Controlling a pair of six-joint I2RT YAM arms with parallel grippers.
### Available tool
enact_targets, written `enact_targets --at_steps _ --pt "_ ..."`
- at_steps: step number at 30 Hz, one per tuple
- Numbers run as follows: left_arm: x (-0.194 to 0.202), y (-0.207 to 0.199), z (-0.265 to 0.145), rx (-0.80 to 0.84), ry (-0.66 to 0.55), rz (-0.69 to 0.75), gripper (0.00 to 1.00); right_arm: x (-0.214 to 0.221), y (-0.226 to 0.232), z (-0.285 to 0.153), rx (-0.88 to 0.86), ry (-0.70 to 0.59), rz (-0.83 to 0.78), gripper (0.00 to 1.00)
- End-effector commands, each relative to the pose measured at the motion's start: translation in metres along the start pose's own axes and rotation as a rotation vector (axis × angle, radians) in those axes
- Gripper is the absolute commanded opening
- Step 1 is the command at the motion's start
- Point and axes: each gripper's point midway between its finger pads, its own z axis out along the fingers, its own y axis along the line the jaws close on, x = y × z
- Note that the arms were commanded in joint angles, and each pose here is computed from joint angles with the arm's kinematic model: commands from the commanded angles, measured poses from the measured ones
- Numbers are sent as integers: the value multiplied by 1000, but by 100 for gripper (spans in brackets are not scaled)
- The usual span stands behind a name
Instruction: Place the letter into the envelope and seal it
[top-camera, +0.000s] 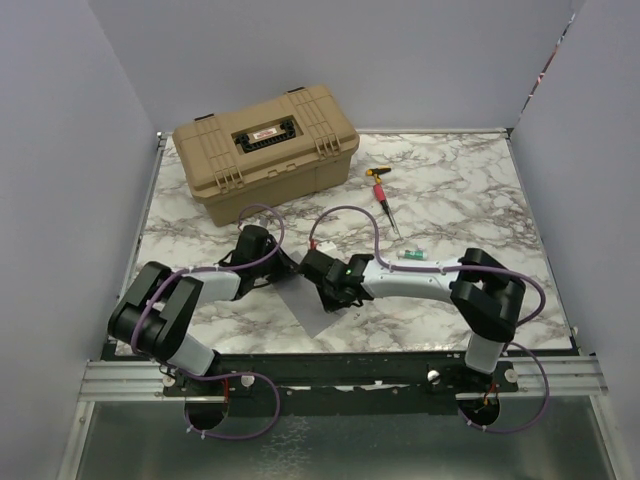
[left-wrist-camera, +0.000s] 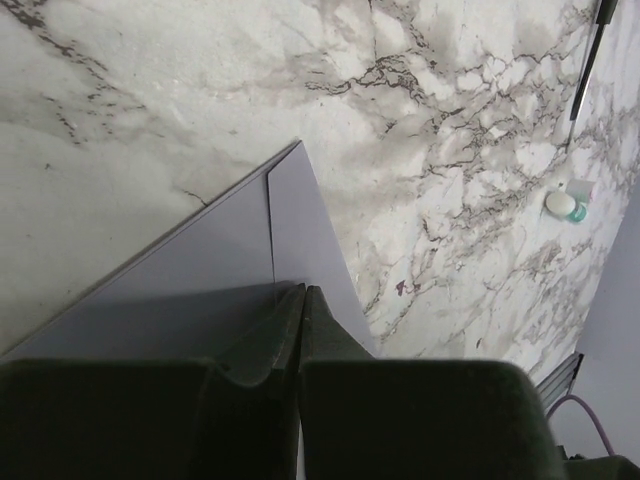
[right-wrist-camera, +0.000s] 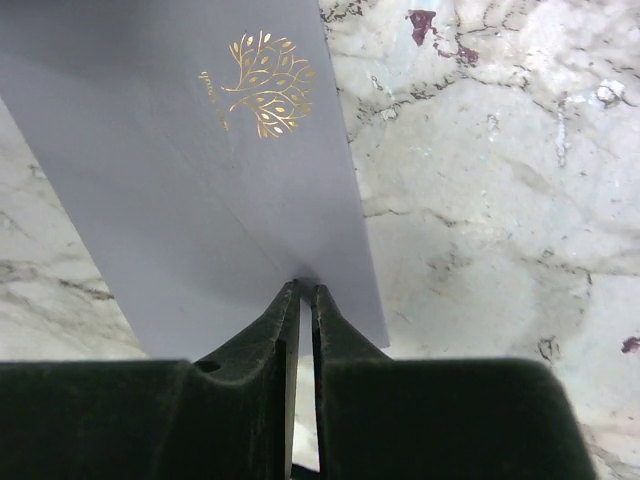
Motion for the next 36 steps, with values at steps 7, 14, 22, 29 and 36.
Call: enact_targets --at_steps 7,14,22,29,36 --pt "-9 -35 -22 99 9 43 0 -76 24 -34 -76 -216 114 16" --pt "-18 -16 -13 9 -49 10 0 -101 30 -9 -41 -269 116 15" --pt "-20 17 -1 -119 -89 -8 0 -116 34 19 -14 -287 94 12" --pt "-4 34 7 -143 -38 -28 0 -116 35 37 11 -280 81 12" --pt "3 43 3 -173 -29 -44 0 -97 19 49 91 -211 93 12"
